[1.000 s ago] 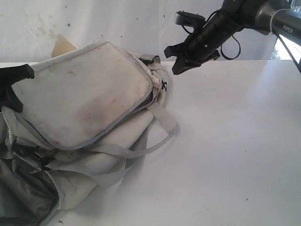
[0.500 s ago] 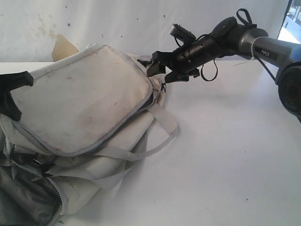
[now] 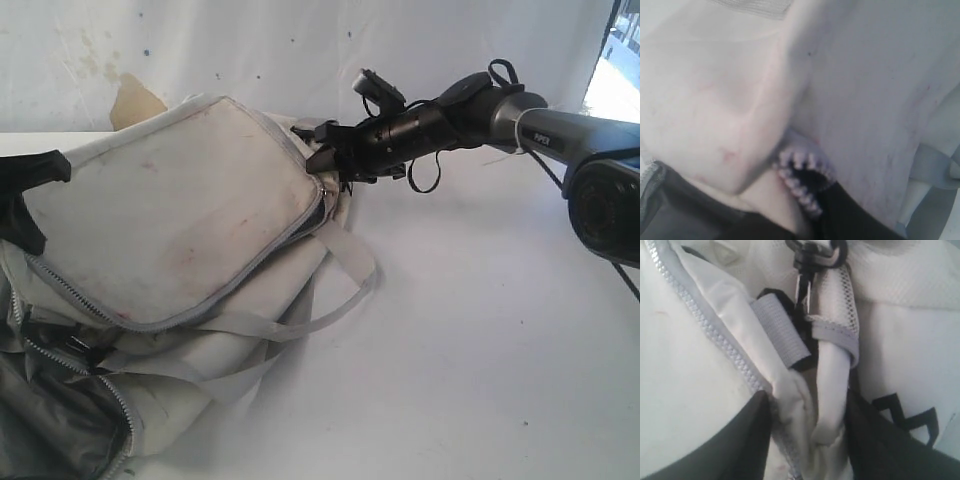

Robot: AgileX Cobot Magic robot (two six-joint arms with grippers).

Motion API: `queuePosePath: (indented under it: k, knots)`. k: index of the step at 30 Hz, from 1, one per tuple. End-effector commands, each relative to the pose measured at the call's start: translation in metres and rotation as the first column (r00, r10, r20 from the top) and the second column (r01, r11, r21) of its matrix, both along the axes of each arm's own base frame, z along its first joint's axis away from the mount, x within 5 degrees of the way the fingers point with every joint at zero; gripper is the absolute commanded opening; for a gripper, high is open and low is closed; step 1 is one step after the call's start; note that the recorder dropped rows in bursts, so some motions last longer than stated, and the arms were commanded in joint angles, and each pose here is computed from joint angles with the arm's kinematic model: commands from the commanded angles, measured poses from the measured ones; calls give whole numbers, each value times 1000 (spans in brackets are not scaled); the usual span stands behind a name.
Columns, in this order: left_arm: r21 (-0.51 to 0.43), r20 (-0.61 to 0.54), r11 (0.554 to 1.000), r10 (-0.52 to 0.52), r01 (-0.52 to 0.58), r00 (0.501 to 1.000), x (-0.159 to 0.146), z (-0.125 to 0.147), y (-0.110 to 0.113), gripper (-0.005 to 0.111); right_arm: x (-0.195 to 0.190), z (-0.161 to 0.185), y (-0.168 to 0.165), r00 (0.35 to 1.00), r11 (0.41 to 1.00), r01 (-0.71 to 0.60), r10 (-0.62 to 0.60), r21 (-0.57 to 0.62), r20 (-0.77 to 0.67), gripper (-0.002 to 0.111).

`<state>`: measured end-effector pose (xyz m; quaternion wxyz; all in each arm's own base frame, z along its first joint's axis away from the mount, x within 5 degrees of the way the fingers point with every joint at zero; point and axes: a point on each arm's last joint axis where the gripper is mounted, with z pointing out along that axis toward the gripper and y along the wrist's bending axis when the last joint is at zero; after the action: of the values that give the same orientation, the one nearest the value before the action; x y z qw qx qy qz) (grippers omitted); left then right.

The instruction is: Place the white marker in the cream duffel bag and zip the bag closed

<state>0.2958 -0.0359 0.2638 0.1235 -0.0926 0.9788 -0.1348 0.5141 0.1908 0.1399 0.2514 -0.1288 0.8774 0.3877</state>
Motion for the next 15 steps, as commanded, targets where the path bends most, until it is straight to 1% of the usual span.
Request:
queuePosePath:
  k: [1, 2, 4, 8, 10, 13, 15]
  knots:
    - [2, 27, 1000, 0, 0, 1000, 2, 3, 1, 0, -4, -3, 7, 999, 999, -44, 44, 2, 4, 29]
    - [2, 27, 1000, 0, 0, 1000, 2, 3, 1, 0, -5, -5, 7, 998, 998, -57, 57, -2, -3, 23]
    - [3, 28, 1000, 0, 0, 1000, 2, 3, 1, 0, -7, -6, 4, 996, 997, -81, 81, -14, -26, 1]
    - [7, 61, 1000, 0, 0, 998, 5, 4, 2, 0, -9, -3, -8, 993, 994, -87, 82, -58, -90, 0]
    - [6, 78, 1000, 10, -10, 997, 7, 5, 3, 0, -10, 3, -21, 991, 990, -75, 60, -123, -119, 0]
    - [-4, 101, 999, 36, -35, 994, 9, 6, 8, 0, -12, 21, -37, 990, 979, -62, 35, -194, -140, 0]
    - [-37, 135, 996, 85, -80, 987, 13, 7, 13, 0, -18, 42, -49, 987, 969, -73, 37, -234, -157, 0]
